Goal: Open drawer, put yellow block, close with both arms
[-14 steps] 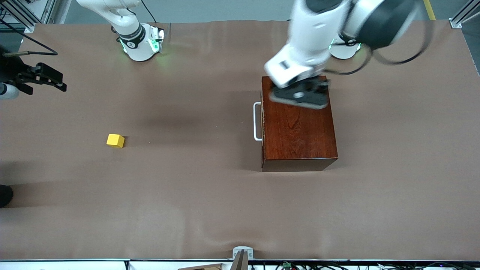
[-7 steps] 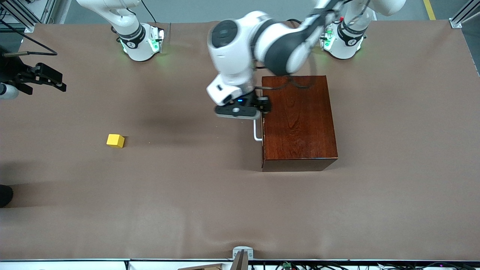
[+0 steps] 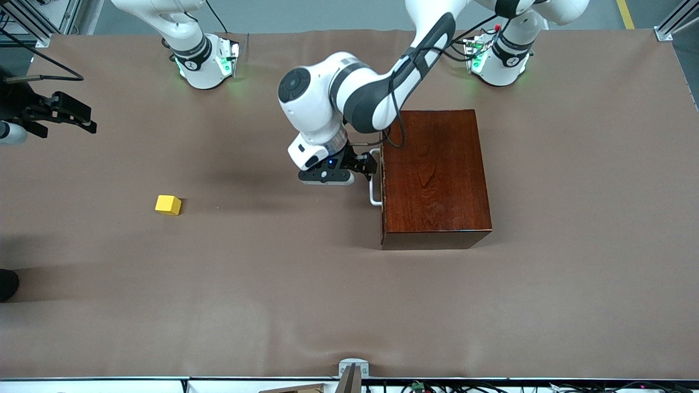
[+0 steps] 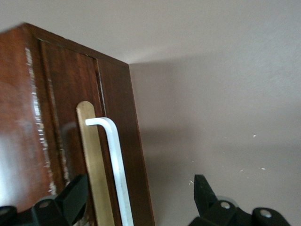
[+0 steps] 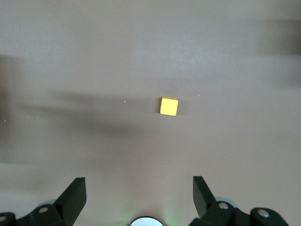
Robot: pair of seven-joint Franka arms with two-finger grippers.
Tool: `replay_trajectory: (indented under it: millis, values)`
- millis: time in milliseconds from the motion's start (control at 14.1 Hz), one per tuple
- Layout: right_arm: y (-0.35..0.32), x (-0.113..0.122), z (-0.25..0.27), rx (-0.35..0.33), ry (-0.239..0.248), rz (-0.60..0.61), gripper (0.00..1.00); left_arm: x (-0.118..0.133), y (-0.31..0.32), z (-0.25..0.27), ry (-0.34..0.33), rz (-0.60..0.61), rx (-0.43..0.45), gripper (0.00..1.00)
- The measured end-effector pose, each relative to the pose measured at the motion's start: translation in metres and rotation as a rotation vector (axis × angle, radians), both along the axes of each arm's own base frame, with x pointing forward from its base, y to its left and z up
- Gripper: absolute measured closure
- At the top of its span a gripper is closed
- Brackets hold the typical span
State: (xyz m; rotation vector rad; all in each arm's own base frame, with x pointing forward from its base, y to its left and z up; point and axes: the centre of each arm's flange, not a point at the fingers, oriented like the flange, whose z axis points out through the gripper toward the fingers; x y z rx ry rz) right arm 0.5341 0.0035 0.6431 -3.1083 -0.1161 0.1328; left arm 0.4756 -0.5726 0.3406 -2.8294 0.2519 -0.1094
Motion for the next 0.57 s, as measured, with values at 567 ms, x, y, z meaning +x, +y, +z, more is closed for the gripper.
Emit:
replay_trajectory:
  millis: [567]
  values:
    - [0.0, 0.0, 0.0, 0.0, 0.0, 0.0, 0.0, -0.003, 0.002, -0.029, 0.012, 0.08, 0.047, 0.0]
